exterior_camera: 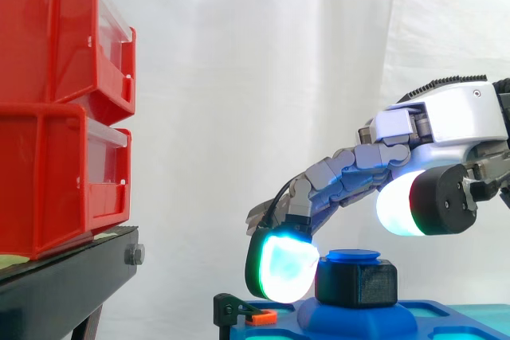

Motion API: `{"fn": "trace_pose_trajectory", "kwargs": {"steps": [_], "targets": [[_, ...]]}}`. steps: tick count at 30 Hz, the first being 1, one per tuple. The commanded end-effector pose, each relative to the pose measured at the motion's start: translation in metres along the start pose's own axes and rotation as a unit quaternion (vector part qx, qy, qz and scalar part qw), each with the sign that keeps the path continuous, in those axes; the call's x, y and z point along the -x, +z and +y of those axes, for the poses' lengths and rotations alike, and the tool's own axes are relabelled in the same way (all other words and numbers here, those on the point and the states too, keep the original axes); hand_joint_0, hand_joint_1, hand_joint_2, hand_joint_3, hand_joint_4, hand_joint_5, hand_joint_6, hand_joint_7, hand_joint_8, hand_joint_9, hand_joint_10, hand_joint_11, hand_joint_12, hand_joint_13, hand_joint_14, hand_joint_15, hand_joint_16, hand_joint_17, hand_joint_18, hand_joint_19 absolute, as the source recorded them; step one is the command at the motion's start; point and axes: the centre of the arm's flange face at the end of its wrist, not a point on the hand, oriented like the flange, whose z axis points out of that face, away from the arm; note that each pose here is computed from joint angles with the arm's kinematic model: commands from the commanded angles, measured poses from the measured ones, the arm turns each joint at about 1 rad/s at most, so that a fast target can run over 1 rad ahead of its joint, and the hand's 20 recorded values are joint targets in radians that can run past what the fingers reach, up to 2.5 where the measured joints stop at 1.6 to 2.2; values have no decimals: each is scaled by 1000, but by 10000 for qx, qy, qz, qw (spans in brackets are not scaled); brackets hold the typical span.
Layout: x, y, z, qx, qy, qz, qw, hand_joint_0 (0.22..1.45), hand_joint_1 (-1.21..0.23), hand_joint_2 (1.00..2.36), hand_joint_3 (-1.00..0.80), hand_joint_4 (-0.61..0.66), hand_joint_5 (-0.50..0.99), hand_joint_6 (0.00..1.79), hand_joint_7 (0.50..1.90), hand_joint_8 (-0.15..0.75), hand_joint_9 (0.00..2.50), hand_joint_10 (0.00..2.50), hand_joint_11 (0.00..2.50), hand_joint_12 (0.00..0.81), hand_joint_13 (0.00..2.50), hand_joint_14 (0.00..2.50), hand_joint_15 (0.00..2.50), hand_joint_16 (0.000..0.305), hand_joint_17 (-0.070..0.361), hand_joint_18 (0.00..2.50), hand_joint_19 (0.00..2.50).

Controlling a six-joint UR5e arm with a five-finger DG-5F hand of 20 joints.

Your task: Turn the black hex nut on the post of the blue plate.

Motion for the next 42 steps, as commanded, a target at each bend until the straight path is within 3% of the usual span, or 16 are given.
{"fn": "trace_pose_trajectory", "kwargs": {"steps": [1,16,42], "targets": [[0,-1,-2,12,-1,-10,10000,492,-229,1000,-500,276,-164,503,865,247,277,0,0,349,160,0,0,53,120,273,346],[4,-9,-20,66,-67,-50,9999,493,-232,1000,-500,277,-165,503,864,249,289,0,0,347,177,0,0,53,119,282,355],[7,-17,-35,144,-88,-101,9998,493,-236,1000,-500,260,-173,503,830,252,295,0,0,347,186,0,0,53,120,296,361]]}}
